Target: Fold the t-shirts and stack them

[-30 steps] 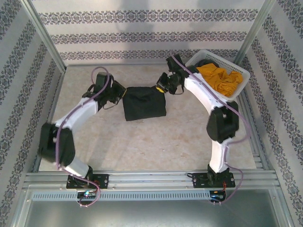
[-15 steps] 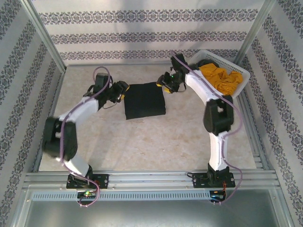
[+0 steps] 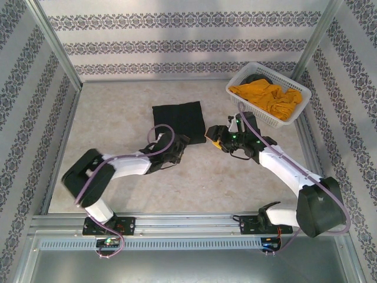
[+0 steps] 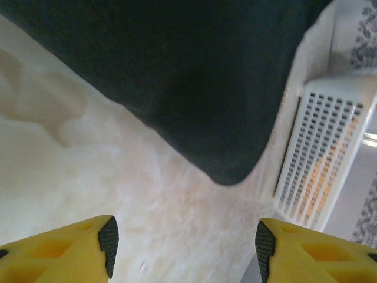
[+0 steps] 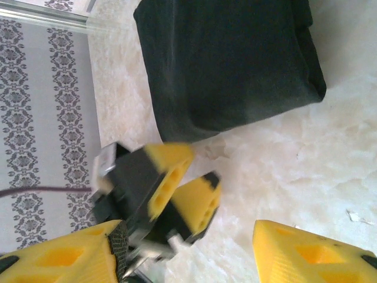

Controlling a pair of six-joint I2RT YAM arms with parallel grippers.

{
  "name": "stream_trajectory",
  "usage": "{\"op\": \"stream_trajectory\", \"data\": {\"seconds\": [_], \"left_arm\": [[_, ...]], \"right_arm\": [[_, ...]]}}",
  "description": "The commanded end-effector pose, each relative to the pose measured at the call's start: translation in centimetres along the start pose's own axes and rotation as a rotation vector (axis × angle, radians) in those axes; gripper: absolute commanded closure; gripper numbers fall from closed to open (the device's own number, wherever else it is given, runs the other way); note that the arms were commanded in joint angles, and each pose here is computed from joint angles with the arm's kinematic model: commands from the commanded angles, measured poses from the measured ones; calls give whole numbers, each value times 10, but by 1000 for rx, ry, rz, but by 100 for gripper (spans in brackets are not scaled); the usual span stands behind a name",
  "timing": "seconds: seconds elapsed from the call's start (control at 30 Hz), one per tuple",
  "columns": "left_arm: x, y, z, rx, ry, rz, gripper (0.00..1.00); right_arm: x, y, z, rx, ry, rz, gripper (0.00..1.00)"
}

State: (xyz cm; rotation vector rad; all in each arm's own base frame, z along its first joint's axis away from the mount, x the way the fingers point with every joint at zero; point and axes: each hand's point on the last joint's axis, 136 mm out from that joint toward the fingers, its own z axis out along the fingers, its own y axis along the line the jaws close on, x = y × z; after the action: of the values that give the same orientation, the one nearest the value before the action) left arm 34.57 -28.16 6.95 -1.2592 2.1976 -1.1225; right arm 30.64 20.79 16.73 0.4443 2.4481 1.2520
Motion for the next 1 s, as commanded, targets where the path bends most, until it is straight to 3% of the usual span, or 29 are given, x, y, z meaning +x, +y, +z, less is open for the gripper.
{"op": "stream_trajectory", "data": {"seconds": [0.0,0.3,0.47,0.67,0.83,0.97], "left_arm": [[4,-40,20,175,-54,-206,36],[-4,-33,65,163,-137,-282,42],[-20,-10,82,112,-185,-327,67],[-77,-13,70,143,-265,-334,100],[-141,-12,46,154,-261,-277,100],[-207,-3,25,146,-191,-170,100]], "right_arm": [[-2,22,-16,-71,-25,-34,42],[5,9,-42,-41,-46,-20,42],[4,0,-47,-36,-58,19,43],[-2,2,-44,-33,-58,21,43],[-4,1,-41,-31,-55,26,44],[-6,2,-38,-32,-53,21,44]]}}
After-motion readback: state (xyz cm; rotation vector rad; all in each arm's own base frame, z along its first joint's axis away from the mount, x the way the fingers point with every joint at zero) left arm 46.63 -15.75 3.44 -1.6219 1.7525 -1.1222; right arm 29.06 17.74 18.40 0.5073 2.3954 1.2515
